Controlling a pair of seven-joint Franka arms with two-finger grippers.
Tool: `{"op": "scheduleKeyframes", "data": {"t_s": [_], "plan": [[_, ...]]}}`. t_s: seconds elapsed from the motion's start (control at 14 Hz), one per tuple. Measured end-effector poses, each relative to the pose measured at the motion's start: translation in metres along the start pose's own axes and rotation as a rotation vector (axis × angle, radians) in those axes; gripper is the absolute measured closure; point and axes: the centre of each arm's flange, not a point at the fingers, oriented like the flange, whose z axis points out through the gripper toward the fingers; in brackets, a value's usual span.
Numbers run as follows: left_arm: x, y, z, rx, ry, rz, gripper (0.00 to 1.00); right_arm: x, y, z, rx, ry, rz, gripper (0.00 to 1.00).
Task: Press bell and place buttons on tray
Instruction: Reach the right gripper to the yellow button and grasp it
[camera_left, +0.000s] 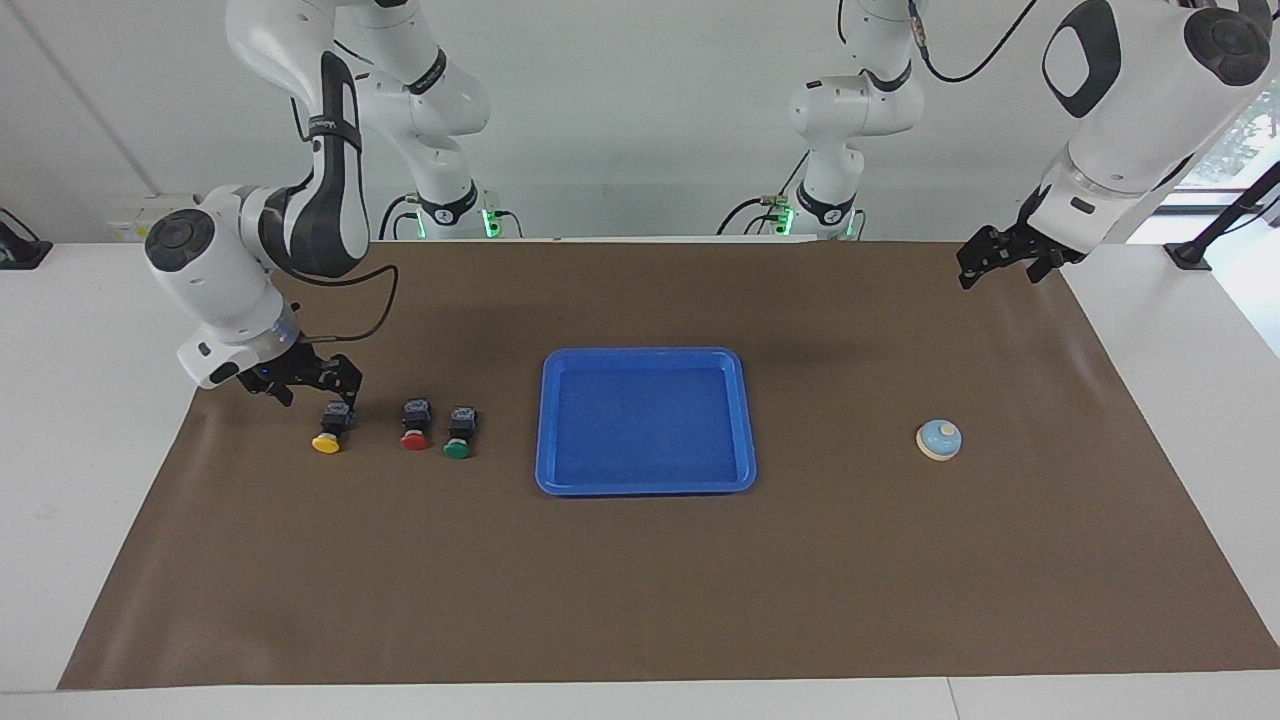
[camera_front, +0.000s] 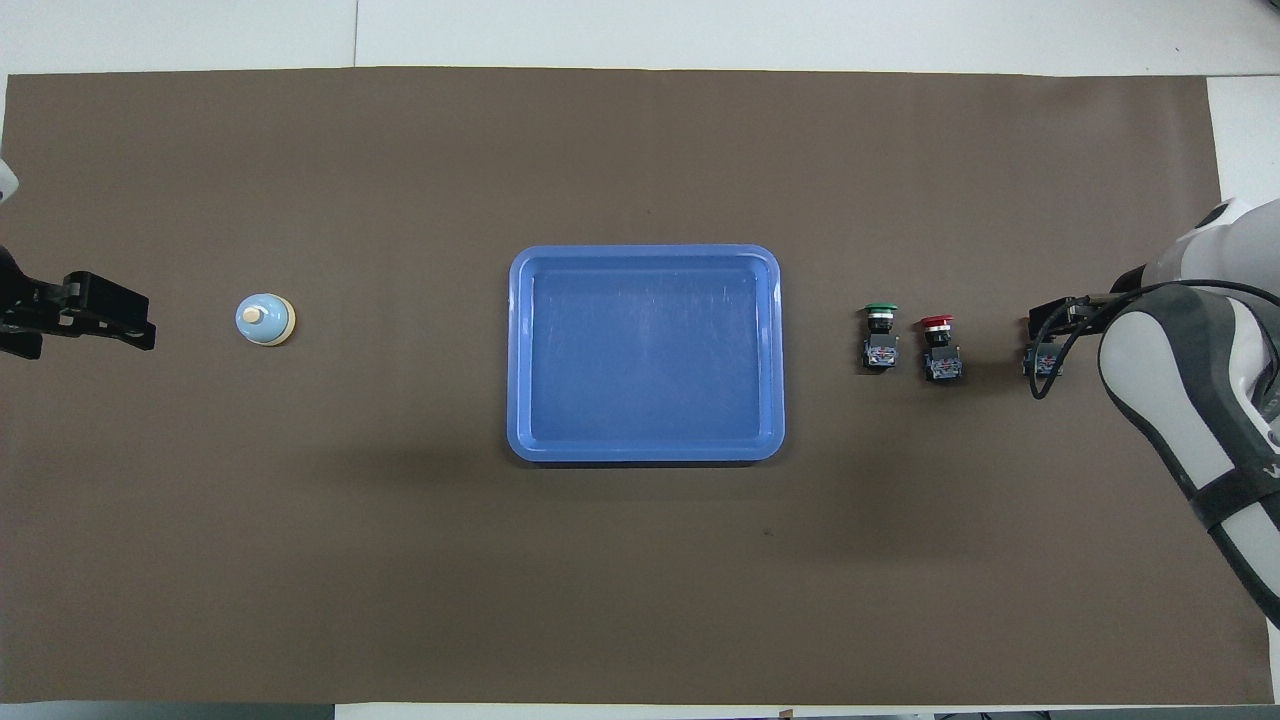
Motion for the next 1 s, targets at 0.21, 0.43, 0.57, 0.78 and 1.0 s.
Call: {"op": "scheduleKeyframes", "data": {"t_s": [0.21, 0.43, 0.57, 0.78, 1.0], "plan": [[0.0, 0.0, 0.0, 0.0, 0.0, 0.0, 0.0, -0.003, 0.003, 0.005, 0.002, -0.011, -0.007, 0.0], [0.0, 0.0, 0.0, 0.0, 0.0, -0.001, 0.0, -0.001, 0.004, 0.004, -0.003, 0.018, -0.009, 0.0], [0.0, 0.0, 0.0, 0.0, 0.0, -0.001, 0.0, -0.001, 0.004, 0.006, -0.004, 0.022, -0.008, 0.0], [0.0, 0.0, 0.0, 0.0, 0.0, -0.001, 0.0, -0.008, 0.006, 0.023, -0.001, 0.0, -0.017, 0.0], [0.0, 0.0, 0.0, 0.0, 0.0, -0.001, 0.0, -0.007, 0.01, 0.039, -0.002, -0.001, -0.018, 0.0]]}}
